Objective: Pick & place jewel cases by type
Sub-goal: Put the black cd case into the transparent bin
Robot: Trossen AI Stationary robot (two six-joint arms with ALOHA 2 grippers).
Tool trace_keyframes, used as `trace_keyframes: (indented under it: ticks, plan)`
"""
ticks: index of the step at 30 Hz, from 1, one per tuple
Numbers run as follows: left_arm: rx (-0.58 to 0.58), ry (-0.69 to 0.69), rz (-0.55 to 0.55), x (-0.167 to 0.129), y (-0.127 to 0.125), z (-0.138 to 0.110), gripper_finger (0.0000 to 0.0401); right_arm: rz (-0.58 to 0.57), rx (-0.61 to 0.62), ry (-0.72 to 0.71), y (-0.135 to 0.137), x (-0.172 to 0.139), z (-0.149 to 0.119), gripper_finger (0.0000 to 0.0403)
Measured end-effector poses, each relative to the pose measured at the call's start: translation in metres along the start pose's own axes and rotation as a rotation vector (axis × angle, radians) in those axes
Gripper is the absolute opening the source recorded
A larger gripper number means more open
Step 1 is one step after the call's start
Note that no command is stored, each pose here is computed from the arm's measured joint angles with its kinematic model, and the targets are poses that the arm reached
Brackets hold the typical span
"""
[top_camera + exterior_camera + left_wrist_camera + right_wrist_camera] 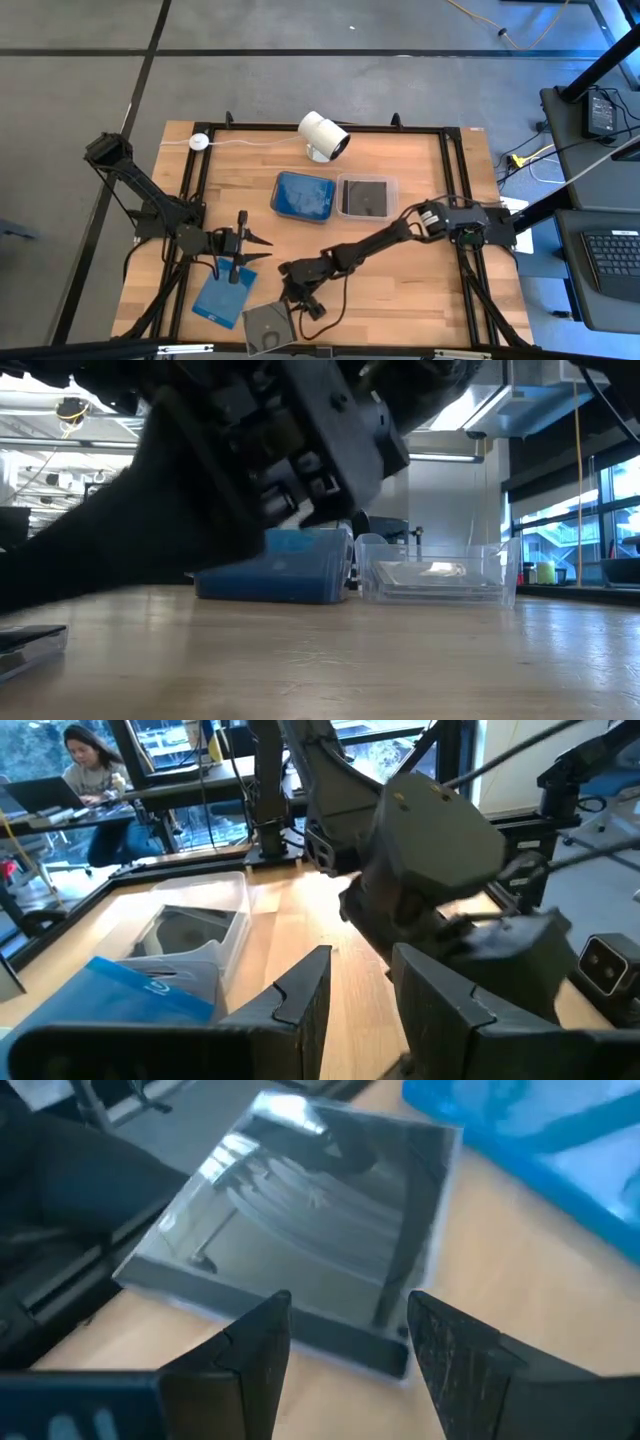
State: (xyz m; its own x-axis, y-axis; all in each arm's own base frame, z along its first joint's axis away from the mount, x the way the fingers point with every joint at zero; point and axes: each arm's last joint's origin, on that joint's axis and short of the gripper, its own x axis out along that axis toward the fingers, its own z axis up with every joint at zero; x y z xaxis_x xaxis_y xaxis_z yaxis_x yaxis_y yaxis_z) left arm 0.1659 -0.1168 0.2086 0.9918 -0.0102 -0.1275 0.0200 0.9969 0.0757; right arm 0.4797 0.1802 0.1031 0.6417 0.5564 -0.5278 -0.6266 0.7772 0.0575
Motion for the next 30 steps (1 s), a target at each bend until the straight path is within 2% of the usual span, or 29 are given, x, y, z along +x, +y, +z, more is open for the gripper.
trace_keyframes:
  ticks: [8,16,21,30]
  plan:
    - [-0.068,0.013,0.001,0.0,0.0,-0.002,0.0107,0.006,0.007,0.055,0.001,0.006,-0.006,0.0204]
    - [-0.079,0.014,0.001,0.0,0.0,-0.002,0.0107,-0.21,0.009,0.275,-0.009,-0.009,-0.013,0.0204]
    - [-0.075,0.018,-0.003,0.0,0.0,-0.002,0.0107,-0.285,0.052,0.402,-0.018,-0.025,-0.016,0.0204]
    - [-0.079,0.046,-0.036,0.0,-0.001,-0.005,0.0107,-0.304,0.138,0.584,-0.027,-0.051,-0.02,0.0204]
